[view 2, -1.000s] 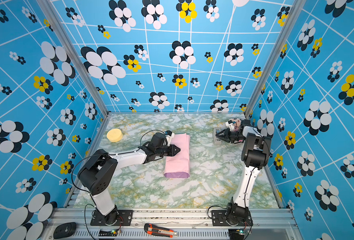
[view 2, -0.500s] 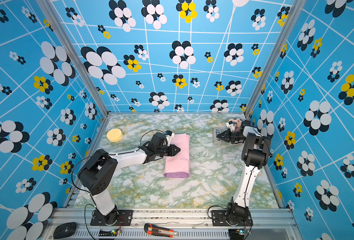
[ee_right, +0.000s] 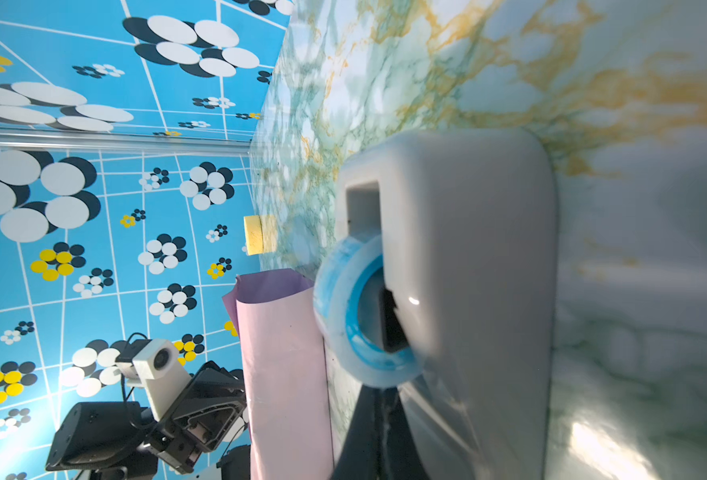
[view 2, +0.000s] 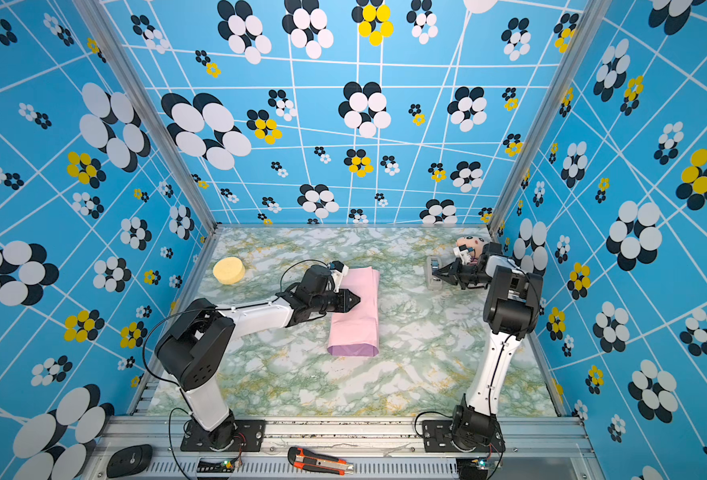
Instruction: Wrap the gift box in paper
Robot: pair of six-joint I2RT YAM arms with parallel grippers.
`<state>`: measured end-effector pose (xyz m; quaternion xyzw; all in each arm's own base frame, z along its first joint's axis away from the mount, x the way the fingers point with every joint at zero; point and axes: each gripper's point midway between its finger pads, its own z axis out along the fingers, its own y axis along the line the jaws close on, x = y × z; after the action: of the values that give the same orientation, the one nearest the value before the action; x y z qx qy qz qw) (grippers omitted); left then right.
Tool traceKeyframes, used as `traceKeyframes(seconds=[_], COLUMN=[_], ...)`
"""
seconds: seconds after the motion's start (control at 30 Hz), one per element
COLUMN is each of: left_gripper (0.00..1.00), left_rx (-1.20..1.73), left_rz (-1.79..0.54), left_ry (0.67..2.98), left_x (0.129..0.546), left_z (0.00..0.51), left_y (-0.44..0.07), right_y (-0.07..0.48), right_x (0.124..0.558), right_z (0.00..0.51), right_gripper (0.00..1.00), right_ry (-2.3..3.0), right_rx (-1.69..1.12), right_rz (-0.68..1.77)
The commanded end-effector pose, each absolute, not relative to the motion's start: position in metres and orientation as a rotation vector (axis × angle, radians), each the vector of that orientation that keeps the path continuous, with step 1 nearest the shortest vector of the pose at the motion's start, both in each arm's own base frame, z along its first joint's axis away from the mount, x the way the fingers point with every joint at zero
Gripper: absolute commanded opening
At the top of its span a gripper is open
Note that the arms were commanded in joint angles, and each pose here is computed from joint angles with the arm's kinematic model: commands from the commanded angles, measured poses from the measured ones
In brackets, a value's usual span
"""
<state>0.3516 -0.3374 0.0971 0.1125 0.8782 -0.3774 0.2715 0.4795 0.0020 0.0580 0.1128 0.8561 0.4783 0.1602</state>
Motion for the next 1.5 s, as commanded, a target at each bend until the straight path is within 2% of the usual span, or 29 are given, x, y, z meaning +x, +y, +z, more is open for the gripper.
traceKeyframes(seconds=[0.0, 0.3, 0.57, 0.83, 1.47], left_gripper=[0.22, 0.22, 0.22, 0.21, 0.22], left_rx=[0.256, 0.257, 0.259, 0.255, 0.256], left_rz=[-0.851, -0.849, -0.85, -0.838, -0.84], left_ry=[2.552, 2.548, 2.55, 2.551, 2.55], left_x=[0.337, 0.337, 0.336, 0.334, 0.332], left_z=[0.05, 0.051, 0.05, 0.05, 0.048], left_y=[-0.311, -0.31, -0.31, -0.307, -0.306], right_y=[0.007, 0.005, 0.006, 0.004, 0.001], right_x=[0.479, 0.472, 0.466, 0.455, 0.402], right_z=[0.087, 0.079, 0.101, 0.1, 0.051], right_gripper=[0.0, 0.0, 0.0, 0.0, 0.0], right_ry=[2.379, 2.388, 2.36, 2.396, 2.61], right_rx=[0.349, 0.484, 0.479, 0.515, 0.637], right_rz=[1.445, 1.479, 1.476, 1.432, 1.203])
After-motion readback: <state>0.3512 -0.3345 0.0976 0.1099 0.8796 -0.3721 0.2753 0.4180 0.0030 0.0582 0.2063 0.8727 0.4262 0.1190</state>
